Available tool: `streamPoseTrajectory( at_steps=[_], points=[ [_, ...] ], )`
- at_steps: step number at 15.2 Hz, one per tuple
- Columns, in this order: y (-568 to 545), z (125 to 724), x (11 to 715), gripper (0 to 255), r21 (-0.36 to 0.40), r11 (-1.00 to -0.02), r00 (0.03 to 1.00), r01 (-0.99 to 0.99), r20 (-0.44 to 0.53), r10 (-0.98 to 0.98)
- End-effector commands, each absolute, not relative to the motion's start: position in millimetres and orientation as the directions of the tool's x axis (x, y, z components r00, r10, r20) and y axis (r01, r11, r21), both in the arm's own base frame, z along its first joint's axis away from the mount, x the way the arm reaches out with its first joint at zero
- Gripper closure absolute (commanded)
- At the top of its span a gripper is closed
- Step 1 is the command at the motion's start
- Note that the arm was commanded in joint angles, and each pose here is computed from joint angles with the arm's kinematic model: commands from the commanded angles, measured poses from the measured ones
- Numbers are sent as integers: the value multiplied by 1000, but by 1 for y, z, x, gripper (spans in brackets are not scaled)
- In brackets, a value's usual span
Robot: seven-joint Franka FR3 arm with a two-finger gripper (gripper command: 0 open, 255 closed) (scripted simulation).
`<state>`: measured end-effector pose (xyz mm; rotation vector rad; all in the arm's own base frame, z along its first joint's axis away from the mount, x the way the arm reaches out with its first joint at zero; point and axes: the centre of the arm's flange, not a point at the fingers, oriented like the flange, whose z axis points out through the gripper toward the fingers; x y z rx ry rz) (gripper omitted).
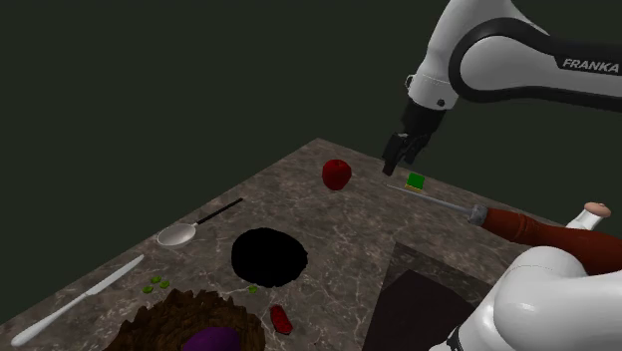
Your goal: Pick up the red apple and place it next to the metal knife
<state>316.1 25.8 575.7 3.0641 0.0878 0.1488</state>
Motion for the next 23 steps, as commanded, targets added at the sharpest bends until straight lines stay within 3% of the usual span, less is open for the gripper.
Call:
streamPoseTrajectory(
  at_steps=[1,23],
  points=[
    [26,576,316,0,75,-996,994,54,95,61],
    [-139,471,525,0,61,-894,874,445,189,448]
  ],
)
